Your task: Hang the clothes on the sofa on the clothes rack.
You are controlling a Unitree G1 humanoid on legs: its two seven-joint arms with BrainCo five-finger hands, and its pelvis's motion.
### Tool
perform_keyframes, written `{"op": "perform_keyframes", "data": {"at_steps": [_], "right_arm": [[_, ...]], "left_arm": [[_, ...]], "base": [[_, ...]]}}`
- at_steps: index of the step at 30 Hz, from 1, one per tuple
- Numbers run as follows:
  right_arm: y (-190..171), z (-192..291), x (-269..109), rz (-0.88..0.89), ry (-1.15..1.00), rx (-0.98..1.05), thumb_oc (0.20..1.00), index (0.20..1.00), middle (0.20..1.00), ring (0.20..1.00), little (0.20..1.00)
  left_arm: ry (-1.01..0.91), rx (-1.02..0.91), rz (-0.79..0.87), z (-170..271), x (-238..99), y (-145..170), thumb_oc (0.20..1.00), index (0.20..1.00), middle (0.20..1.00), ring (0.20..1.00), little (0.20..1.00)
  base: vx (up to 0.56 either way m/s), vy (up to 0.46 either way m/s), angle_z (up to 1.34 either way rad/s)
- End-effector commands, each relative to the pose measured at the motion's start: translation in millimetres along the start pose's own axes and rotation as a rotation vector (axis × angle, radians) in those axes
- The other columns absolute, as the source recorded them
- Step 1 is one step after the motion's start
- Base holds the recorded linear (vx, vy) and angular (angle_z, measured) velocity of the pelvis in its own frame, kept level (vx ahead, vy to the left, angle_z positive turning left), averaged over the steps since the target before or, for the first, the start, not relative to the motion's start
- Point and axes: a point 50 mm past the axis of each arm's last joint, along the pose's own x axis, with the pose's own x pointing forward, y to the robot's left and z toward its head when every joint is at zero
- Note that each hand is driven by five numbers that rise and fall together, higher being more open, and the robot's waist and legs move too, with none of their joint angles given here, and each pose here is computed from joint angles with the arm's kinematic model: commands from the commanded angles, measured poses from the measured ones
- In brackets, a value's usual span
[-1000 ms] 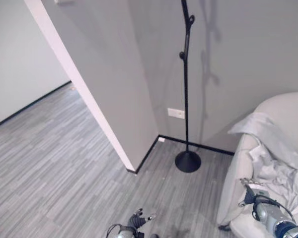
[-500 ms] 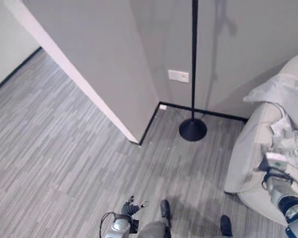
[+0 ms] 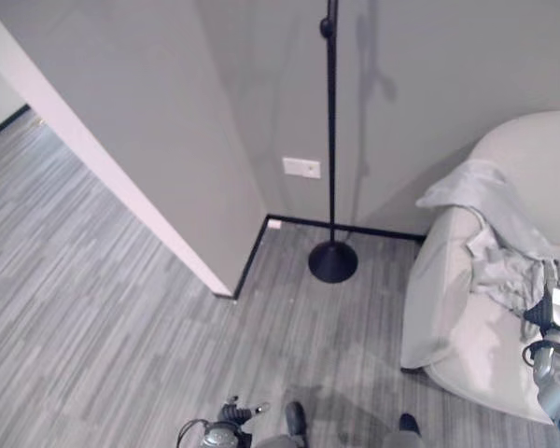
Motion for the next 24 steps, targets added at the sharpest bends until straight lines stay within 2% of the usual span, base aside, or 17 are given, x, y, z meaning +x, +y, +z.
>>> {"op": "perform_keyframes", "data": {"at_steps": [1, 6, 10, 14, 18, 24], "right_arm": [[-18, 11, 15, -0.064, -0.099, -0.03, 1.0, 1.0, 1.0, 1.0, 1.0], [-30, 12, 23, -0.088, -0.15, -0.039, 1.0, 1.0, 1.0, 1.0, 1.0], [-27, 8, 22, -0.074, -0.137, -0.039, 1.0, 1.0, 1.0, 1.0, 1.0], [-15, -7, 13, -0.006, -0.106, -0.077, 1.0, 1.0, 1.0, 1.0, 1.0], [-19, -16, 15, -0.007, -0.112, -0.124, 1.0, 1.0, 1.0, 1.0, 1.0], [-15, -31, 21, 0.008, -0.045, -0.091, 1.0, 1.0, 1.0, 1.0, 1.0]], "left_arm": [[-0.071, 0.043, 0.01, 16, 3, 9, 1.0, 1.0, 1.0, 1.0, 1.0], [-0.102, -0.004, 0.044, 26, 5, 19, 1.0, 1.0, 1.0, 1.0, 1.0], [-0.112, -0.023, 0.025, 33, 5, 13, 1.0, 1.0, 1.0, 1.0, 1.0], [-0.084, 0.021, -0.029, 19, 2, -2, 1.0, 1.0, 1.0, 1.0, 1.0], [-0.01, -0.018, -0.043, -3, -3, -12, 1.0, 1.0, 1.0, 1.0, 1.0], [-0.052, 0.061, -0.086, 5, -3, -22, 1.0, 1.0, 1.0, 1.0, 1.0]], "base": [[0.13, 0.066, -0.76], [0.17, -0.039, -0.4], [0.22, -0.116, -0.26], [0.27, -0.271, 0.55], [0.2, -0.28, 0.51], [0.08, -0.194, 0.73]]}}
